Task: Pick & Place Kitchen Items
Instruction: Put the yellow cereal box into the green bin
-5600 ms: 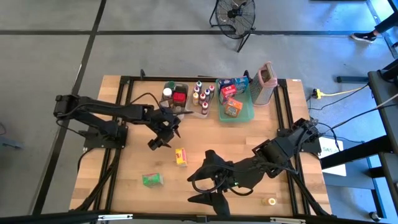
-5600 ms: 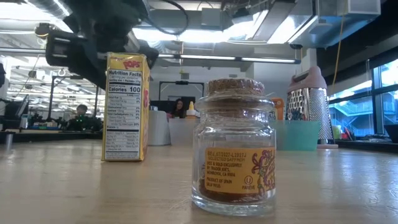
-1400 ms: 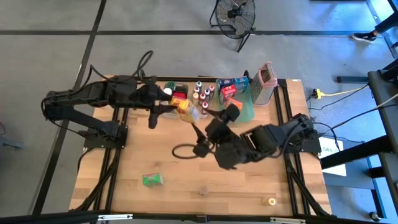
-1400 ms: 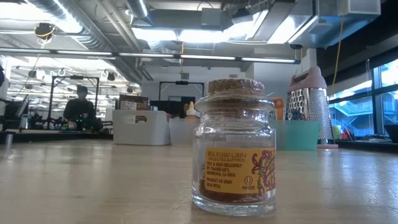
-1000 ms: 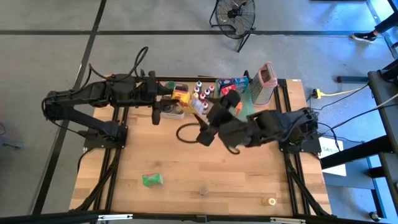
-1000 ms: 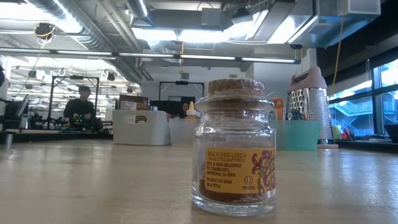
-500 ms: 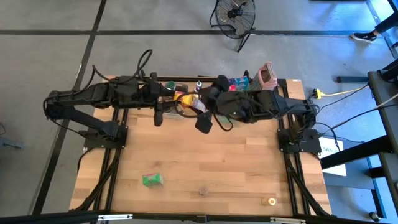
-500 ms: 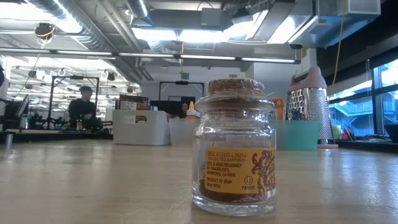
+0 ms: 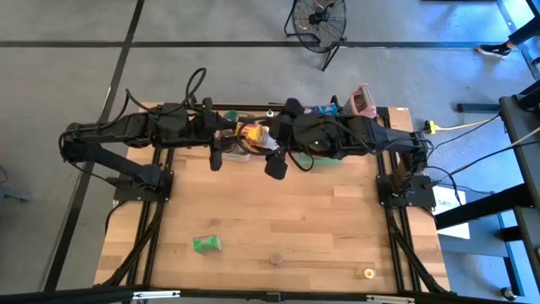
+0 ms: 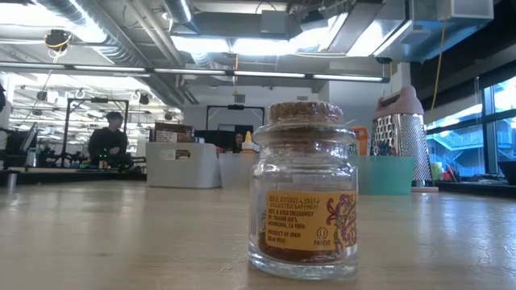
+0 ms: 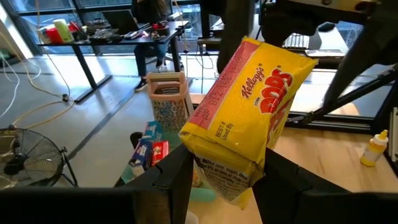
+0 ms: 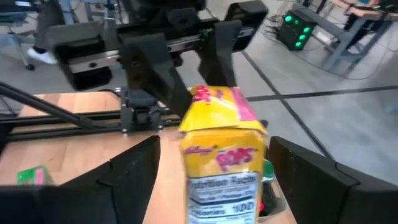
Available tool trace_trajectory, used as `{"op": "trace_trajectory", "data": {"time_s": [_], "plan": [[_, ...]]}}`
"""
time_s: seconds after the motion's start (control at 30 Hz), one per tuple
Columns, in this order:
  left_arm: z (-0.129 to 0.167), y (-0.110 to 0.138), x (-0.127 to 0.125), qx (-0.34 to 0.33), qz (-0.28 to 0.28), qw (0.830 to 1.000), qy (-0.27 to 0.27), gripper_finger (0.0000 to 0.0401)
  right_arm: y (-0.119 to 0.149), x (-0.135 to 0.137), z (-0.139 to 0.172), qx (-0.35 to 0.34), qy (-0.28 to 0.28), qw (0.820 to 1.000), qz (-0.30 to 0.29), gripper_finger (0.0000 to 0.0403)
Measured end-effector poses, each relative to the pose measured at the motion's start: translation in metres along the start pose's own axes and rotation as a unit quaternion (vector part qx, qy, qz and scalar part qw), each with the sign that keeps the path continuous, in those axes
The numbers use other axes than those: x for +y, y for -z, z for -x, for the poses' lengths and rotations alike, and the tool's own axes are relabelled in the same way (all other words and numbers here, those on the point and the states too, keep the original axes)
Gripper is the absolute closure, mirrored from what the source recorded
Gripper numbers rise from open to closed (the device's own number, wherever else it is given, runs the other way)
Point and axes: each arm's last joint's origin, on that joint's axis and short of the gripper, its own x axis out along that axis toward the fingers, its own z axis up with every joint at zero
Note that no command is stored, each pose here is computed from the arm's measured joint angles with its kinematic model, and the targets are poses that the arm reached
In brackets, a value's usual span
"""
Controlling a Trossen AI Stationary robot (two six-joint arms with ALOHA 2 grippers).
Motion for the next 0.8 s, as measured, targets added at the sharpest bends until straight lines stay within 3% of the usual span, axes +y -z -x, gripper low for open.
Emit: {"op": "trace_trajectory", "data": {"time_s": [0.8], "plan": [[0.0,0.0,0.0002,0.0,0.001,1.0,-0.002,0.0263,0.0015,-0.007,-0.0087,0.007,-0.019,1.0,0.018,0.0267]]}}
